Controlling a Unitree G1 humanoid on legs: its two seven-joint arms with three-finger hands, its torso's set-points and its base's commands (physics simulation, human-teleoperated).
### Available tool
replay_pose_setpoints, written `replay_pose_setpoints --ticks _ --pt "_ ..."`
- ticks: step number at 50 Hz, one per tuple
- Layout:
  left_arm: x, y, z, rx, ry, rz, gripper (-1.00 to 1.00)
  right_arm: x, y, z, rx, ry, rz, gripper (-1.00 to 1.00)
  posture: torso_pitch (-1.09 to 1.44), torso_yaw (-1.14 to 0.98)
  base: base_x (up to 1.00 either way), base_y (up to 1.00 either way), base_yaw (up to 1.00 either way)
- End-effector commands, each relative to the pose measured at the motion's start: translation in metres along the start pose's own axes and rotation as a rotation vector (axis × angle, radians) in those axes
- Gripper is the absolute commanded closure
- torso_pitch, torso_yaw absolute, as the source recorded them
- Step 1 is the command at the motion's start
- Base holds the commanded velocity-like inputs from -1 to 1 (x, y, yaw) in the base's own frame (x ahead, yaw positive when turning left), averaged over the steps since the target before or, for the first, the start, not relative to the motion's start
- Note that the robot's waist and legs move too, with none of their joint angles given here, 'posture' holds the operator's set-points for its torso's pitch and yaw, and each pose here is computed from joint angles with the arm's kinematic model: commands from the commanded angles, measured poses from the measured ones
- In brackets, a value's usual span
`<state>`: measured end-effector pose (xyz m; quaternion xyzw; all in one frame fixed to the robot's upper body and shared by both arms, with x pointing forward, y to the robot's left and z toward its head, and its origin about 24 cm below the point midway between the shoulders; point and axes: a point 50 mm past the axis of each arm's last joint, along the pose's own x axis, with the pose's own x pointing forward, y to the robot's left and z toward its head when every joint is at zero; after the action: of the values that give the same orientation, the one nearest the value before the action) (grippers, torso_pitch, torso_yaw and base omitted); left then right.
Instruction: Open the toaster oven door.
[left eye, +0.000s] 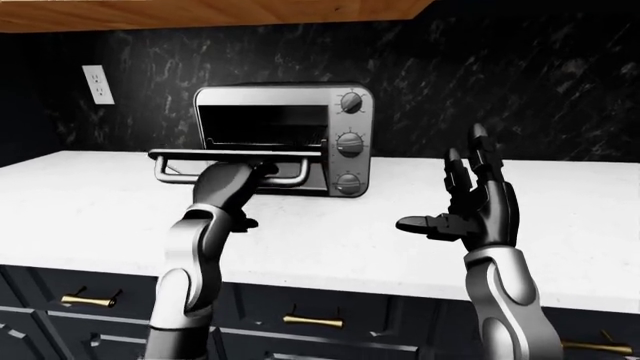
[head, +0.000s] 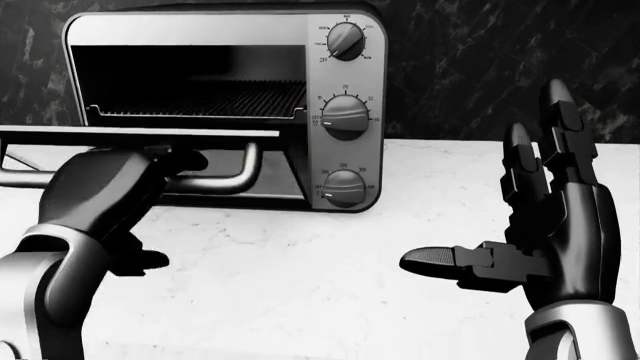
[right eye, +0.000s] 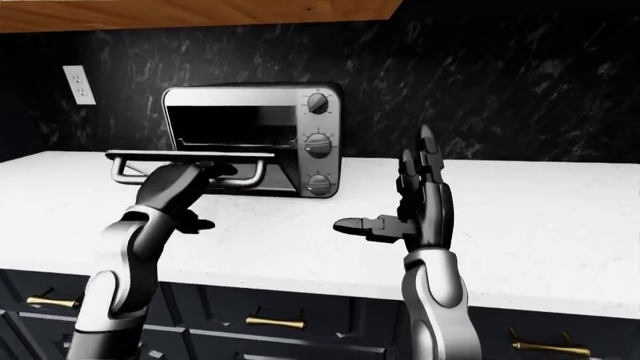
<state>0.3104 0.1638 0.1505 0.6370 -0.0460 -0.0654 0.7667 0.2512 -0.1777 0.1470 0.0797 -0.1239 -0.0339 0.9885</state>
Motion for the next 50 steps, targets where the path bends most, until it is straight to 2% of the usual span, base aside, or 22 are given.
replay_pose_setpoints --ticks 1,2,7,12,26,31,36,39,41,43,50 --pt "-0.007 0.012 -0.011 -0.003 0.066 -0.009 -0.44 0.002 0.005 0.015 0.004 -0.078 0.025 -1.00 -0.55 0.00 0.00 0.00 0.00" --pt "-0.010 0.013 -0.012 0.017 0.077 -0.025 -0.50 0.002 0.005 0.015 0.004 -0.077 0.024 -1.00 -0.55 0.00 0.00 0.00 0.00" --pt "-0.022 0.015 -0.014 0.018 0.083 -0.053 -0.67 0.002 0.005 0.016 0.004 -0.078 0.023 -1.00 -0.55 0.00 0.00 0.00 0.00" --pt "-0.037 0.017 -0.008 0.021 0.071 -0.075 -0.99 0.001 0.006 0.017 0.003 -0.077 0.023 -1.00 -0.55 0.00 0.00 0.00 0.00" --pt "-0.074 0.016 0.001 0.020 0.044 -0.176 -1.00 0.001 0.005 0.014 0.006 -0.076 0.020 -1.00 -0.55 0.00 0.00 0.00 0.00" --pt "-0.090 0.006 0.002 0.017 0.033 -0.224 -1.00 0.000 0.005 0.015 0.006 -0.076 0.019 -1.00 -0.55 0.00 0.00 0.00 0.00" --pt "-0.096 0.002 0.002 0.015 0.032 -0.238 -1.00 0.000 0.005 0.016 0.005 -0.076 0.019 -1.00 -0.55 0.00 0.00 0.00 0.00" --pt "-0.111 -0.004 -0.001 0.002 0.035 -0.257 -1.00 -0.001 0.006 0.017 0.005 -0.075 0.019 -1.00 -0.55 0.00 0.00 0.00 0.00" --pt "-0.116 -0.009 -0.001 0.002 0.031 -0.281 -1.00 -0.001 0.007 0.017 0.005 -0.075 0.021 -1.00 -0.55 0.00 0.00 0.00 0.00" --pt "-0.123 -0.019 -0.003 0.004 0.027 -0.341 -1.00 -0.001 0.007 0.018 0.004 -0.076 0.020 -1.00 -0.55 0.00 0.00 0.00 0.00" --pt "-0.137 -0.046 -0.010 -0.009 0.015 -0.460 -1.00 0.000 0.006 0.016 0.003 -0.074 0.019 -1.00 -0.55 0.00 0.00 0.00 0.00"
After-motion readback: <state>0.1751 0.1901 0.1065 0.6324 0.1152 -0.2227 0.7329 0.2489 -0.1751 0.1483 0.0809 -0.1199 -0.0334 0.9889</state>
